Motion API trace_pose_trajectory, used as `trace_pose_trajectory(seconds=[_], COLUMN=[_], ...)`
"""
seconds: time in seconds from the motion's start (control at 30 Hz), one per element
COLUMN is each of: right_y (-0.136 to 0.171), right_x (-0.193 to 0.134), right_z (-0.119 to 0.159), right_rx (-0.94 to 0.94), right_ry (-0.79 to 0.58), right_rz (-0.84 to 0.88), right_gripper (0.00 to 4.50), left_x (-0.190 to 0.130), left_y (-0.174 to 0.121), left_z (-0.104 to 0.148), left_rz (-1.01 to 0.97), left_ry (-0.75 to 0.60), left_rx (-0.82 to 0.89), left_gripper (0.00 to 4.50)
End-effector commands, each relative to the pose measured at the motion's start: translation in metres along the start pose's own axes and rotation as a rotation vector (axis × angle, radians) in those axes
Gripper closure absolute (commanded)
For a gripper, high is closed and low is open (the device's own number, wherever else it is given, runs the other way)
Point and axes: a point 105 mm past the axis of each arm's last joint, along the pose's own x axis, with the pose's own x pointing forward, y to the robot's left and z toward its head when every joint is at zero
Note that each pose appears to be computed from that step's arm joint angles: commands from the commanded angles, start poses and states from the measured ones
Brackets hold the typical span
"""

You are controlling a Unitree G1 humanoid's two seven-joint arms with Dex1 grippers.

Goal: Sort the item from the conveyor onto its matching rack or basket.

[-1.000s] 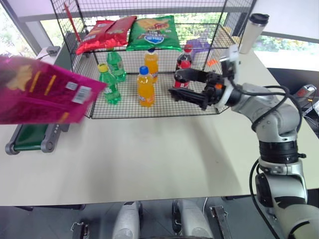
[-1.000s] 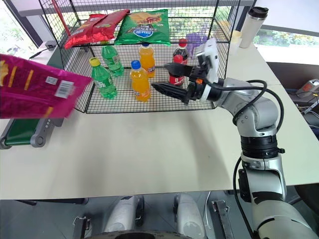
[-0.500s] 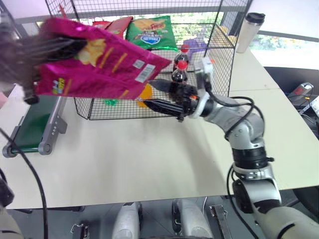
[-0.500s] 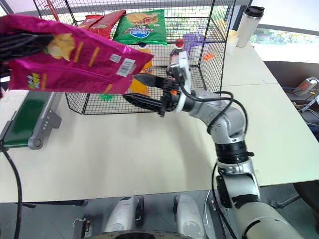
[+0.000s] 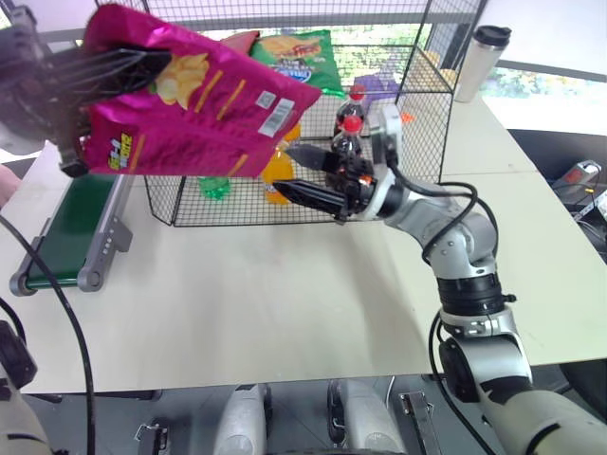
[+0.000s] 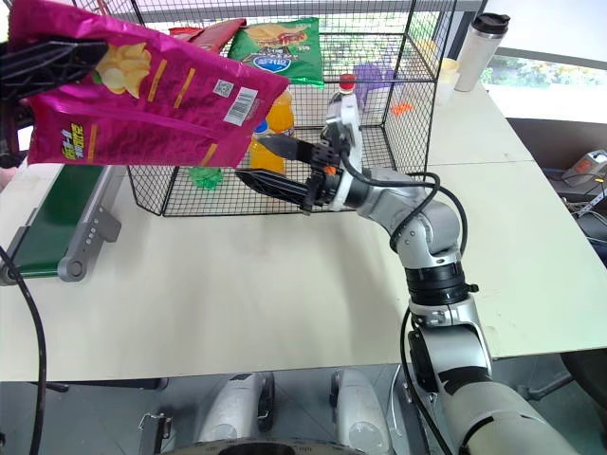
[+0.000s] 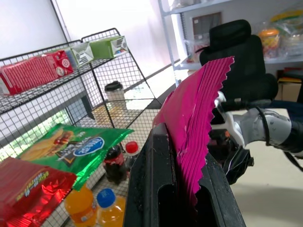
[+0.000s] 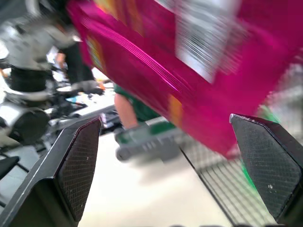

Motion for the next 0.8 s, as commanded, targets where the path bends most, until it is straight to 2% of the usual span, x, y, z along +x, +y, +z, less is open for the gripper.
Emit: trace_pose_trajectory(seconds=[0.03,0.2,0.33,0.47,0.6,0.8], right_y=[-0.001,0.003,0.014,0.012,0.004,-0.011], right_x=[-0.006,0.003,0.028,0.045,0.044,0.024], right_z=[0.015,0.022,0.031,0.031,0.024,0.007], right_rx=[-0.062,-0.076,-0.084,-0.080,-0.075,-0.106], right_ry=[-0.032,-0.062,-0.119,-0.144,-0.132,-0.043], right_rz=[-0.020,-0.001,0.063,0.077,0.060,0.001], right_gripper=[0.00,0.00,0.00,0.00,0.00,0.00], left_x=[-0.008,-0.003,0.003,0.004,0.003,-0.004], left_y=[0.002,-0.001,-0.003,-0.003,-0.003,0.001], left_z=[0.016,0.015,0.010,0.012,0.014,0.018], left_rz=[0.031,0.017,0.002,0.000,0.008,0.046], left_ry=[-0.029,-0.049,-0.072,-0.087,-0.086,-0.072], left_rx=[0.062,0.046,0.022,0.019,0.031,0.057], left_gripper=[4.42,4.42,4.42,4.42,4.42,4.42])
